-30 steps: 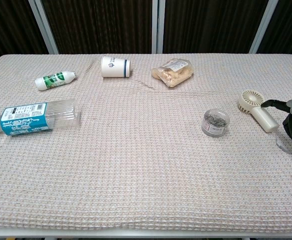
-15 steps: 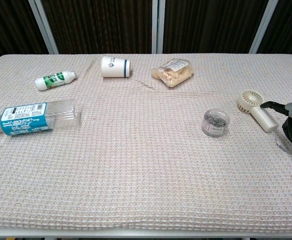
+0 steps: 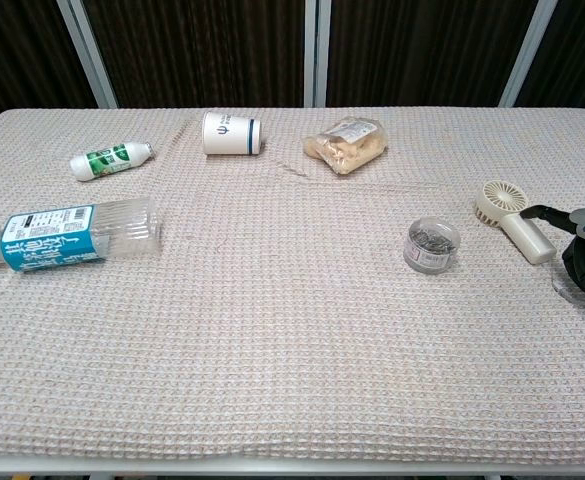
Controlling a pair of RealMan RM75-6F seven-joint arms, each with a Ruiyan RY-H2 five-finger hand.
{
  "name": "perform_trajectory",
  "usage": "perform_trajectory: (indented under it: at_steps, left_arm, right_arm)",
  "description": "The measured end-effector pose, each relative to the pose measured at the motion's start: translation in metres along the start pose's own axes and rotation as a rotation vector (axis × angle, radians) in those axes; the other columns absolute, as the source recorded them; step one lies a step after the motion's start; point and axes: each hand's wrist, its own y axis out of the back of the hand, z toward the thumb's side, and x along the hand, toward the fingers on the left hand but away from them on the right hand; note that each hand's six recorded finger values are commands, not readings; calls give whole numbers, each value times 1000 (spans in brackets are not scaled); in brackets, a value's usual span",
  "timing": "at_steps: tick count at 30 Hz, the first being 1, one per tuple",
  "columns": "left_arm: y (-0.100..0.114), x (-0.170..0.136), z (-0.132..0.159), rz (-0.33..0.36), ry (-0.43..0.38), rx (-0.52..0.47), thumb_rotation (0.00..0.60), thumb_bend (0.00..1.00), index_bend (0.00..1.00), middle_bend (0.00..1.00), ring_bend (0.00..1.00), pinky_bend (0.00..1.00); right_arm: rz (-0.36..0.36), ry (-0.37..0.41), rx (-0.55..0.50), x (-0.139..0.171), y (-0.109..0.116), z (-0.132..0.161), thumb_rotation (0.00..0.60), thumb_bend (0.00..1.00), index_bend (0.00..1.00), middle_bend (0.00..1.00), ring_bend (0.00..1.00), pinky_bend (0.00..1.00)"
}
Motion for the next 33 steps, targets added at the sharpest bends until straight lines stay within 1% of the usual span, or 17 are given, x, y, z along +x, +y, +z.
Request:
perform_trajectory:
  at_steps: [2, 6, 14, 17, 19, 20, 21, 22, 23, 24, 26, 27, 28, 29, 30, 32, 33]
  left_arm:
    - [0, 0, 0, 2, -1, -3, 600, 10, 114, 68, 22, 143]
    - [1, 0, 1, 5, -5, -6, 600, 10, 114, 68, 22, 143]
    - [6, 0, 3, 22, -9, -2, 600, 10, 114, 68, 22, 143]
    - [9, 0, 4, 35, -11, -1, 600, 10, 115, 68, 22, 143]
    - [11, 0, 4, 44, -11, -1, 600, 10, 115, 68, 22, 143]
    - [12, 0, 4, 49, -10, -3, 600, 10, 114, 68, 22, 143]
    - [13, 0, 4, 51, -9, -4, 600, 10, 114, 68, 22, 143]
    - [13, 0, 4, 53, -8, -5, 600, 10, 114, 68, 22, 143]
    - [14, -1, 4, 54, -6, -5, 600, 10, 114, 68, 22, 143]
    - [14, -2, 4, 55, -5, -5, 600, 10, 114, 68, 22, 143]
    - [14, -4, 4, 57, 0, -6, 600, 10, 114, 68, 22, 143]
    - [14, -6, 3, 58, 1, -6, 600, 10, 114, 68, 22, 143]
    - [15, -6, 3, 59, 3, -5, 600, 10, 114, 68, 22, 143]
    - [15, -8, 2, 61, 5, -4, 600, 10, 114, 68, 22, 143]
    - [15, -9, 2, 64, 7, -4, 600, 10, 114, 68, 22, 143]
    - [17, -11, 2, 74, 10, -8, 600, 10, 114, 68, 22, 143]
    - [18, -12, 2, 79, 11, -10, 600, 10, 114, 68, 22, 143]
  right_arm:
    - [-21, 6, -5, 2, 4, 1, 600, 1000, 52, 900, 822, 742]
    - [-90, 23, -19, 8, 18, 2, 600, 1000, 0, 899, 822, 742]
    - [-234, 69, -55, 26, 47, 4, 600, 1000, 0, 897, 822, 742]
    - [-321, 86, -46, 37, 61, 1, 600, 1000, 0, 894, 822, 742]
    - [-406, 87, -31, 46, 72, -4, 600, 1000, 0, 862, 790, 734]
    - [-447, 83, -23, 51, 77, -8, 600, 1000, 0, 814, 746, 720]
    - [-503, 75, -11, 58, 83, -14, 600, 998, 0, 767, 705, 708]
    - [-544, 68, -3, 64, 88, -20, 600, 977, 0, 699, 647, 688]
    - [-581, 58, 3, 71, 91, -27, 600, 908, 0, 600, 567, 658]
    - [-620, 44, 6, 80, 93, -37, 600, 845, 0, 550, 526, 641]
    - [-648, 26, -5, 92, 94, -51, 600, 587, 0, 425, 405, 566]
    - [-648, 20, -16, 98, 94, -60, 600, 435, 0, 339, 311, 477]
    - [-641, 14, -22, 102, 94, -67, 600, 345, 0, 277, 243, 409]
    - [-630, 5, -26, 106, 92, -75, 600, 219, 0, 175, 137, 288]
    - [-617, -9, -26, 111, 91, -84, 600, 95, 0, 77, 48, 146]
    - [-600, -33, -13, 116, 88, -93, 600, 7, 0, 6, 0, 15]
    - [-593, -50, 4, 119, 86, -98, 600, 0, 0, 0, 0, 0]
